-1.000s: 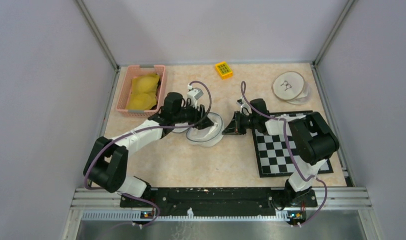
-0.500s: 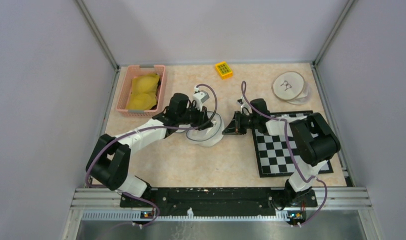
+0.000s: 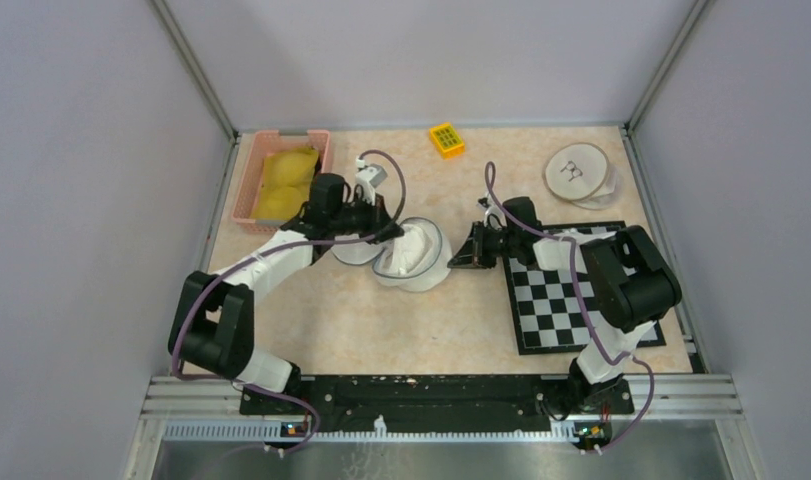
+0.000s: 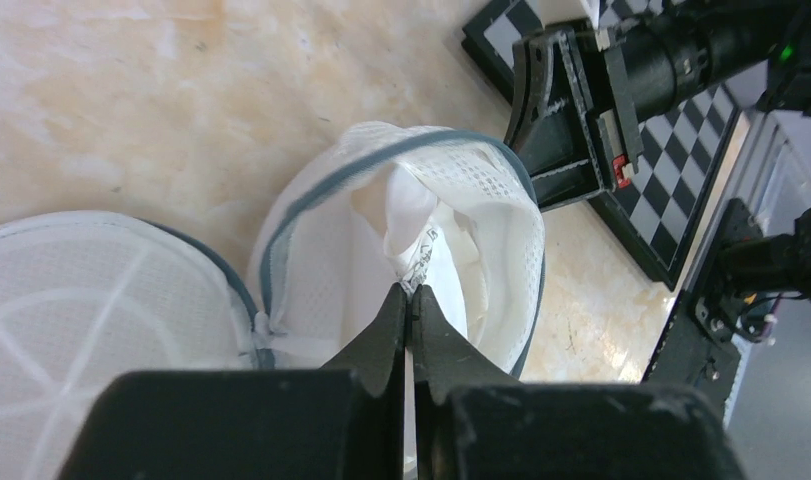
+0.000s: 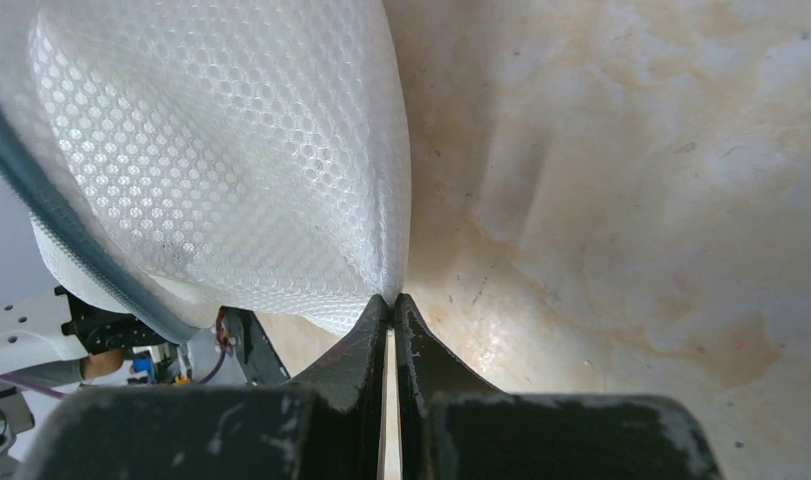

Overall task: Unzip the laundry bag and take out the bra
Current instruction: Pick up the bra from the laundry bag.

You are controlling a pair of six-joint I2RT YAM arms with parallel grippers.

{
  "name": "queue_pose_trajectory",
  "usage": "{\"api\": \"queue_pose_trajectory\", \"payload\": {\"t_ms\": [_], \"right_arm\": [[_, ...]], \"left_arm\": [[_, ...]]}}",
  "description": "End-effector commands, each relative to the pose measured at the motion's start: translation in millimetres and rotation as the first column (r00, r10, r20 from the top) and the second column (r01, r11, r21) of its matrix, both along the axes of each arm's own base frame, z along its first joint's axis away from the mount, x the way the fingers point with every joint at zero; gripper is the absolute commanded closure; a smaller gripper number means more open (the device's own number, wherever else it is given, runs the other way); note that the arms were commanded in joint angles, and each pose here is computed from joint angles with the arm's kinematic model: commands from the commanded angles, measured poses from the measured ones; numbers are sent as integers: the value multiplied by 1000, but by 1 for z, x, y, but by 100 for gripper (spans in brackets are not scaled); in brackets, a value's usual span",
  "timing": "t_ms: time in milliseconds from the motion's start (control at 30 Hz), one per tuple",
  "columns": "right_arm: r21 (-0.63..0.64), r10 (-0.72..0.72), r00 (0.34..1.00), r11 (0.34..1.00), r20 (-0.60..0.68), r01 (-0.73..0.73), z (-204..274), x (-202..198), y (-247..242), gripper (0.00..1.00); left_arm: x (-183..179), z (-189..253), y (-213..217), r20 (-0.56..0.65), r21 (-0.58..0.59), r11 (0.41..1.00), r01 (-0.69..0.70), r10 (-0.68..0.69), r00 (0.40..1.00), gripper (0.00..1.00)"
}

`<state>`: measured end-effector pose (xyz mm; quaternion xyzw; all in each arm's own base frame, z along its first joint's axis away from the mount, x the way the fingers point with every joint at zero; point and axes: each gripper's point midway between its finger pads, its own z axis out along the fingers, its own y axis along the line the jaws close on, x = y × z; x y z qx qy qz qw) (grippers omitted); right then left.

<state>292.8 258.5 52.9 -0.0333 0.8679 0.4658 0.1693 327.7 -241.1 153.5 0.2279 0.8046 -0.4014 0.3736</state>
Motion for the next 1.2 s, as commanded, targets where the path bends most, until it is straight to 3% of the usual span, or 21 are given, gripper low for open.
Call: {"api": "queue_pose_trajectory", "payload": {"t_ms": [0, 300, 433, 567, 600, 800, 1000, 1167], "right_arm": [[-27, -19, 999, 999, 41, 20, 2, 4, -9, 100], [-18, -16, 999, 1000, 42, 17, 4, 4, -9, 100], [-7, -10, 999, 1000, 48, 10, 7, 3, -7, 100], [1, -6, 999, 1000, 48, 6, 9, 3, -5, 100], [2, -6, 999, 1000, 48, 6, 9, 2, -5, 100], [-1, -6, 999, 1000, 46, 6, 7, 3, -4, 100], [-3, -1, 999, 1000, 44, 1, 6, 4, -3, 100], [-10, 1, 999, 1000, 49, -1, 5, 4, -4, 100]], "left_arm": [[4, 33, 15, 49, -114, 993, 19, -14, 999, 100], [21, -5, 42, -95, -100, 992, -71, 61, 994, 98], [8, -1, 31, -122, -148, 989, 19, -37, 992, 53], [-3, 12, 28, -55, -144, 988, 58, -67, 996, 23], [-4, 15, 29, -35, -140, 988, 62, -68, 997, 20], [-26, 20, 18, -17, -145, 980, 139, -143, 990, 25], [-36, 12, -9, 27, -61, 979, 193, -192, 981, 25], [-21, -1, -11, 10, 20, 990, 138, -138, 990, 37]]}}
